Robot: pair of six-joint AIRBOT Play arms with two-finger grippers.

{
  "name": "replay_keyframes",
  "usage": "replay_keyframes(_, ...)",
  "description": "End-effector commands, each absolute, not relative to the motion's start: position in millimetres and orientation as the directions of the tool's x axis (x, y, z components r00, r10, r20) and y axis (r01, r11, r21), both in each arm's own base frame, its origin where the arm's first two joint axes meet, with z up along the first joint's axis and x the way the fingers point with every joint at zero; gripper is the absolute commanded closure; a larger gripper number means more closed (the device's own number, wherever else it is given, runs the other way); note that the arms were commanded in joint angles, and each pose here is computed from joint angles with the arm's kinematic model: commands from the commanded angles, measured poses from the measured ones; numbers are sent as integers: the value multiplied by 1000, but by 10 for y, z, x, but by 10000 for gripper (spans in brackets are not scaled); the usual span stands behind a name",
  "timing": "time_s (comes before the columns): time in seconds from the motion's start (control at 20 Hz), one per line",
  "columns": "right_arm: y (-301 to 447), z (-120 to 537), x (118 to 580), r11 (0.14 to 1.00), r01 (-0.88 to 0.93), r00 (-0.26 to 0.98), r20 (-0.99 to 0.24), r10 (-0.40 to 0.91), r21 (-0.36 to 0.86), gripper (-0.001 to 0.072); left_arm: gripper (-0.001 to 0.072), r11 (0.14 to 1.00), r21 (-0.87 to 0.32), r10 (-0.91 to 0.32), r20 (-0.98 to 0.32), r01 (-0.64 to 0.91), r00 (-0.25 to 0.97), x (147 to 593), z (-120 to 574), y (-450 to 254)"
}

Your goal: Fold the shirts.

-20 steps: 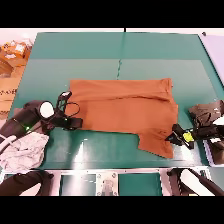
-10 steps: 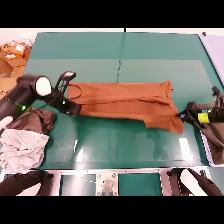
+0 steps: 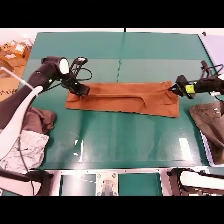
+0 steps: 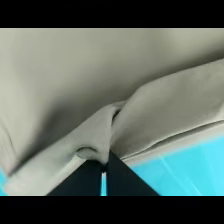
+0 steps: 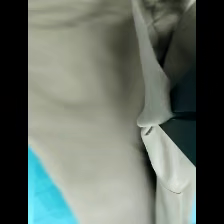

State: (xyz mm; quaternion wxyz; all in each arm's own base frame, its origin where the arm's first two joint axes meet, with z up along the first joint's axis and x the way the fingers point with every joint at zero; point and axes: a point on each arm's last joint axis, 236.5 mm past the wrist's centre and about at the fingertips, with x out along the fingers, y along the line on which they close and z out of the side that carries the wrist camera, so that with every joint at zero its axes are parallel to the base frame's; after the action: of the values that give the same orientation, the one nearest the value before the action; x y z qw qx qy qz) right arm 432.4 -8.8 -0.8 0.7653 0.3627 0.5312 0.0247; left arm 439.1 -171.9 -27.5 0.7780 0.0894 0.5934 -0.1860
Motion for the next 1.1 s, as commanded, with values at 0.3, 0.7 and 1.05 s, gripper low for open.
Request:
replay_keyframes(0.3,-818,-281,4922,750,332,465,-791,398,572,199,103,994,-9,-52,-915,108,401,5277,125,-593)
replay_keyframes(0.7,-1064,-807,4293,722,314,265,-787,557,616,102,103,992,-122,-121,-956,13,269,4983,234,-283)
replay_keyframes(1.05,-240,-1007,4483,652,189,188,-679,710,734,105,105,932,-350,-361,-886,91,292,5038,400,-863)
